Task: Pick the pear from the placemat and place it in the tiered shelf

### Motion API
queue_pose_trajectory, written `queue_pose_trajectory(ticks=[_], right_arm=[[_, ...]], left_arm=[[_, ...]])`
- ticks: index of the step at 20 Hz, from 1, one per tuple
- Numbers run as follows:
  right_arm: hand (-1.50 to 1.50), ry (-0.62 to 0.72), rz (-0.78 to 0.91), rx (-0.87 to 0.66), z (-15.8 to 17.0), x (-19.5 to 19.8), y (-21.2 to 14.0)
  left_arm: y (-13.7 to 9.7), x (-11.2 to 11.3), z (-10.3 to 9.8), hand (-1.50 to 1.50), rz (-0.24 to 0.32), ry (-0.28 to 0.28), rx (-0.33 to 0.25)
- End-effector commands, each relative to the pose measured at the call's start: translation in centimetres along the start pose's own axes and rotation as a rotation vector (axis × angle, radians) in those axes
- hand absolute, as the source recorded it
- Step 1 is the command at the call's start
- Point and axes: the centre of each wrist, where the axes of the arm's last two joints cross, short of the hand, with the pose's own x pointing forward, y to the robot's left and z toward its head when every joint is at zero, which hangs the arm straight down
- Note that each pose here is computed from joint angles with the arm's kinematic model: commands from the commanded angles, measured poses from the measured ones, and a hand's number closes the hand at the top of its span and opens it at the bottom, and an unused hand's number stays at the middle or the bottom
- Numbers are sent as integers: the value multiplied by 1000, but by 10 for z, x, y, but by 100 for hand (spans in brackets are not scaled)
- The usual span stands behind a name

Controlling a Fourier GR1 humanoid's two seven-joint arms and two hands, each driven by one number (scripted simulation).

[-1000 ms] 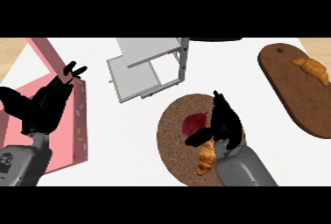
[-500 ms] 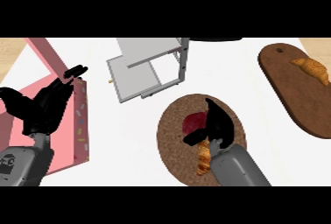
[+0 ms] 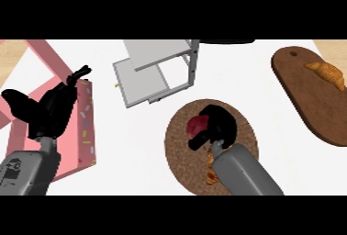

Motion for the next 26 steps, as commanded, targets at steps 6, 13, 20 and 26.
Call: queue_pose_trajectory(ticks=[6,13,20,26], right_arm=[[150,-420,420,4,68,72,33],[150,-522,339,-43,94,112,14],[150,-692,11,-213,134,164,-35],[150,-716,-125,-307,155,196,-65]], left_arm=[[-46,19,-14,0,-11,-59,-198],[-67,19,-20,0,-13,-53,-253],[-59,15,-23,0,-34,-35,-239],[-50,17,-29,0,-21,-18,-182]])
